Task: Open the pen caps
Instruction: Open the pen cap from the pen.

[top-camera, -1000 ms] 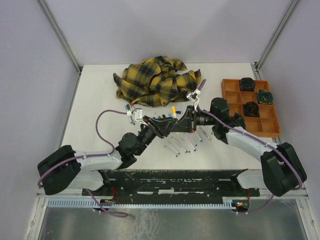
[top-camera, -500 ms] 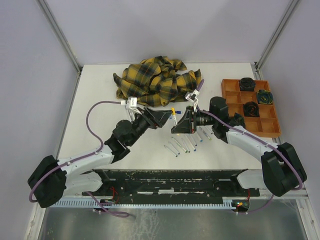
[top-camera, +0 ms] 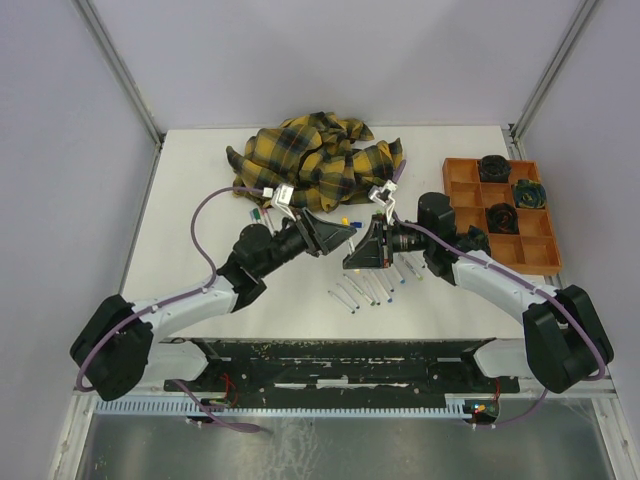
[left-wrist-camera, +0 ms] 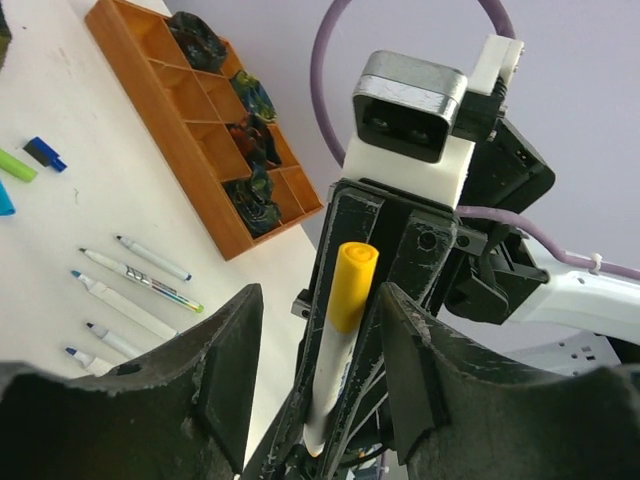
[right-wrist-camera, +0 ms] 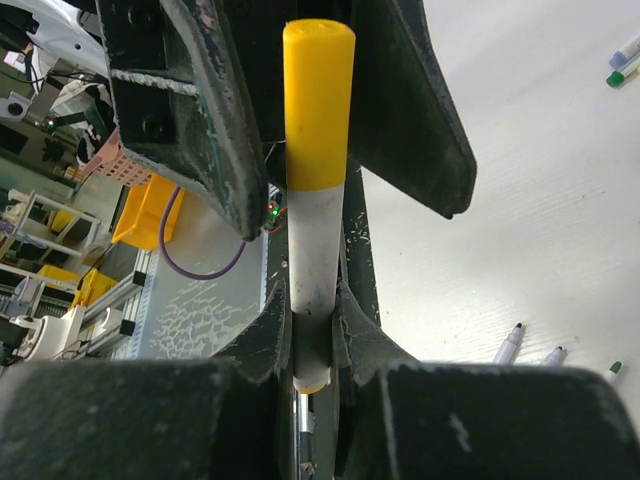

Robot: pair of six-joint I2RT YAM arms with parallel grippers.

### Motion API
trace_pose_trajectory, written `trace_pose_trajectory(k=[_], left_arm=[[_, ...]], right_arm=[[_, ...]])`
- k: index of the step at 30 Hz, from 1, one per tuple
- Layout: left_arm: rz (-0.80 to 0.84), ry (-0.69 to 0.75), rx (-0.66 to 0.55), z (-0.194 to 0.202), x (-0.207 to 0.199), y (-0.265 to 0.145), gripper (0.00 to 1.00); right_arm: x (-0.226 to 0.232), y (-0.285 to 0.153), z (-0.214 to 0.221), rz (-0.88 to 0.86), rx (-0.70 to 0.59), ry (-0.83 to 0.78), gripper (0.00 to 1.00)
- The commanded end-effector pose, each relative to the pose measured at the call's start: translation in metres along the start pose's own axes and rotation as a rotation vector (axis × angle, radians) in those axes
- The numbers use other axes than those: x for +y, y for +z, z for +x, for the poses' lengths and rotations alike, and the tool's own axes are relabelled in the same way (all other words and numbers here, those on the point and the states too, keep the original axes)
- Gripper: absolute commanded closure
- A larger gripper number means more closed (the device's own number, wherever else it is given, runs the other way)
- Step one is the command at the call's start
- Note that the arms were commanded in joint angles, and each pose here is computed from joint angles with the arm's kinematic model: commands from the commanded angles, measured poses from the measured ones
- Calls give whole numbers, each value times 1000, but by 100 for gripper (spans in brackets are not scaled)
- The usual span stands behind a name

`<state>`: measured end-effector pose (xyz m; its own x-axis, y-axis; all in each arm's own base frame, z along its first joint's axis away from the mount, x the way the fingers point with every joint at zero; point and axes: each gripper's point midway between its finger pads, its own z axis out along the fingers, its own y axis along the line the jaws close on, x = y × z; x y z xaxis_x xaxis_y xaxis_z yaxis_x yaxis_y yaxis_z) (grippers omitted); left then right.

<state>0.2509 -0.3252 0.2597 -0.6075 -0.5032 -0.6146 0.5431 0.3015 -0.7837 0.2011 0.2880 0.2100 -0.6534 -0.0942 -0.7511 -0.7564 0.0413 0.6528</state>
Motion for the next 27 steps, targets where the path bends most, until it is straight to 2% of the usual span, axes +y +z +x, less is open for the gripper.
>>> trace_pose_trajectory(k=[1, 14, 18, 21, 24, 27], left_arm=[[119, -2, -11, -19, -33, 6, 45], [161, 8, 15, -26, -37, 9, 62], [178, 18, 23, -26, -40, 8, 76], [192, 39, 32, -25, -42, 9, 97], [200, 94, 13, -33, -46, 10, 97], [179, 176, -56, -59, -46, 13, 97]], right_arm=[[10, 2, -16, -34, -8, -73, 100], [9, 2, -13, -36, 7, -67, 100], [8, 3, -12, -37, 14, -62, 100], [7, 3, -11, -37, 18, -57, 100], [5, 5, -8, -37, 29, -46, 100], [3, 10, 0, -41, 56, -37, 100]])
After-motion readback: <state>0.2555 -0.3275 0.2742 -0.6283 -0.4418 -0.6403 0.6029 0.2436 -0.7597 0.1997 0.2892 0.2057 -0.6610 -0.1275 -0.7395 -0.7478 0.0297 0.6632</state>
